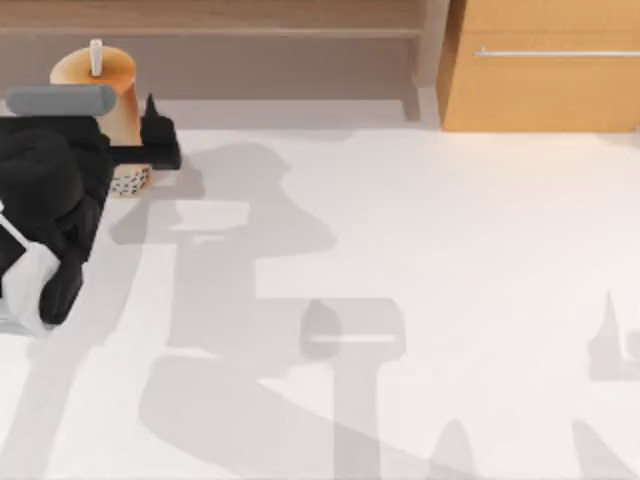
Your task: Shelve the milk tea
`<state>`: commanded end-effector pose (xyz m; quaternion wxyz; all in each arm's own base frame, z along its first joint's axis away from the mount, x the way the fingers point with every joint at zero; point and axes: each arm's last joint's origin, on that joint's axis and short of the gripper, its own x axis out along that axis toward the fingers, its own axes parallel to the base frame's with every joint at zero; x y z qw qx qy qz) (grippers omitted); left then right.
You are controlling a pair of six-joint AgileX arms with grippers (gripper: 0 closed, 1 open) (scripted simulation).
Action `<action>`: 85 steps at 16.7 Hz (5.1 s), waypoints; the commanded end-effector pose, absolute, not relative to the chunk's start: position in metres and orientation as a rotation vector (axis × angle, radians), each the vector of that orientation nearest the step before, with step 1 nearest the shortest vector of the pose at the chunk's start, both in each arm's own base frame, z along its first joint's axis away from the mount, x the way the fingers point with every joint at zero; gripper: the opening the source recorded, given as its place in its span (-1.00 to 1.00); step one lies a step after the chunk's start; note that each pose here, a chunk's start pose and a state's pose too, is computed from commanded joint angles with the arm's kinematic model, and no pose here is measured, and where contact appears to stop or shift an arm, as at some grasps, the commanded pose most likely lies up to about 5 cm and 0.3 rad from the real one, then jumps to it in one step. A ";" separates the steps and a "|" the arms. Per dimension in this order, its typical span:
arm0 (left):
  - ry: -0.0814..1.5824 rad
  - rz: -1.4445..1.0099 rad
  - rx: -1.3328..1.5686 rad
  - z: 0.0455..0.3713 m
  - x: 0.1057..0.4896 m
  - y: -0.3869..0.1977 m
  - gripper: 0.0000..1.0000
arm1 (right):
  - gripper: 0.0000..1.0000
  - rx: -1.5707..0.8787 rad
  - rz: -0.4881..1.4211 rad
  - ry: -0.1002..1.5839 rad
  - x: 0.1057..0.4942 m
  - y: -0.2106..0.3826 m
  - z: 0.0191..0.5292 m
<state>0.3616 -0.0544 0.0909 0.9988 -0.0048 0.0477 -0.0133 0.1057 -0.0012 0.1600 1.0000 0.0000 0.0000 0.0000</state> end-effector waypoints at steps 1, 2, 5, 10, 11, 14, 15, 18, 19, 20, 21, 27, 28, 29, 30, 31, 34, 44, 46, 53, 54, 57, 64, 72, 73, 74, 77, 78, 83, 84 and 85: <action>0.097 -0.027 -0.009 0.090 0.367 -0.054 1.00 | 1.00 0.000 0.000 0.000 0.106 -0.001 0.160; 0.099 -0.027 -0.009 0.089 0.370 -0.054 1.00 | 1.00 0.000 0.000 0.000 0.106 -0.001 0.160; 0.099 -0.027 -0.009 0.089 0.370 -0.054 1.00 | 1.00 0.000 0.000 0.000 0.106 -0.001 0.160; 0.099 -0.027 -0.009 0.089 0.370 -0.054 0.40 | 1.00 0.000 0.000 0.000 0.106 -0.001 0.160; 0.099 -0.027 -0.009 0.089 0.370 -0.054 0.25 | 1.00 0.000 0.000 0.000 0.106 -0.001 0.160; 0.099 -0.027 -0.009 0.089 0.370 -0.054 -0.21 | 1.00 0.000 0.000 0.000 0.106 -0.001 0.160; 0.099 -0.027 -0.009 0.089 0.370 -0.054 -0.36 | 1.00 0.000 0.000 0.000 0.106 -0.001 0.160; 0.099 -0.027 -0.009 0.089 0.370 -0.054 -0.81 | 1.00 0.000 0.000 0.000 0.106 -0.001 0.160; 0.099 -0.027 -0.009 0.089 0.370 -0.054 -0.96 | 1.00 0.000 0.000 0.000 0.106 -0.001 0.160; 0.099 -0.027 -0.009 0.089 0.370 -0.054 -1.00 | 1.00 0.000 0.000 0.000 0.106 -0.001 0.160; 0.099 -0.027 -0.009 0.089 0.370 -0.054 -1.00 | 1.00 0.000 0.000 0.000 0.106 -0.001 0.160; 0.099 -0.027 -0.009 0.089 0.370 -0.054 -1.00 | 1.00 0.000 0.000 0.000 0.106 -0.001 0.160; 0.099 -0.028 -0.008 0.089 0.370 -0.055 -1.00 | 1.00 0.000 0.000 0.000 0.106 -0.001 0.160; 0.099 -0.028 -0.008 0.090 0.370 -0.055 -1.00 | 1.00 0.000 0.000 0.000 0.106 -0.001 0.160; 0.099 -0.028 -0.008 0.092 0.370 -0.055 -1.00 | 1.00 0.000 0.000 0.000 0.106 -0.001 0.160; 0.099 -0.028 -0.008 0.093 0.370 -0.055 -1.00 | 1.00 0.000 0.000 0.000 0.106 -0.001 0.160; 0.100 -0.028 -0.008 0.098 0.370 -0.055 -1.00 | 1.00 0.000 0.000 0.000 0.106 -0.001 0.160; 0.069 -0.029 -0.007 0.121 0.372 -0.042 -1.00 | 1.00 0.000 0.000 0.000 0.106 -0.001 0.160; 0.102 -0.018 -0.003 0.127 0.370 -0.028 -1.00 | 1.00 0.000 0.000 0.000 0.106 -0.001 0.160; 0.215 0.052 -0.009 0.163 0.371 0.041 -1.00 | 1.00 0.000 0.000 0.000 0.106 -0.001 0.160; 0.222 0.059 -0.012 0.171 0.372 0.051 -1.00 | 1.00 0.000 0.000 0.000 0.106 -0.001 0.160; 0.223 0.069 -0.019 0.201 0.377 0.077 -1.00 | 1.00 0.000 0.000 0.000 0.106 -0.001 0.160; 0.151 0.020 -0.013 0.276 0.403 0.110 -1.00 | 1.00 0.000 0.000 0.000 0.106 -0.001 0.160; 0.108 -0.026 -0.006 0.303 0.425 0.115 -1.00 | 1.00 0.000 0.000 0.000 0.106 -0.001 0.160; 0.108 -0.026 -0.006 0.303 0.425 0.115 -1.00 | 1.00 0.000 0.000 0.000 0.106 -0.001 0.160; 0.108 -0.026 -0.006 0.303 0.425 0.115 -1.00 | 1.00 0.000 0.000 0.000 0.106 -0.001 0.160; 0.111 -0.033 -0.013 0.302 0.423 0.115 -1.00 | 1.00 0.000 0.000 0.000 0.106 -0.001 0.160; 0.121 -0.043 -0.026 0.300 0.422 0.116 -1.00 | 1.00 0.000 0.000 0.000 0.106 -0.001 0.160; 0.168 -0.087 -0.079 0.283 0.425 0.121 -1.00 | 1.00 0.000 0.000 0.000 0.106 -0.001 0.160; 0.166 -0.088 -0.078 0.282 0.428 0.121 -1.00 | 1.00 0.000 0.000 0.000 0.106 -0.001 0.160; 0.162 -0.086 -0.073 0.281 0.431 0.121 -1.00 | 1.00 0.000 0.000 0.000 0.106 -0.001 0.160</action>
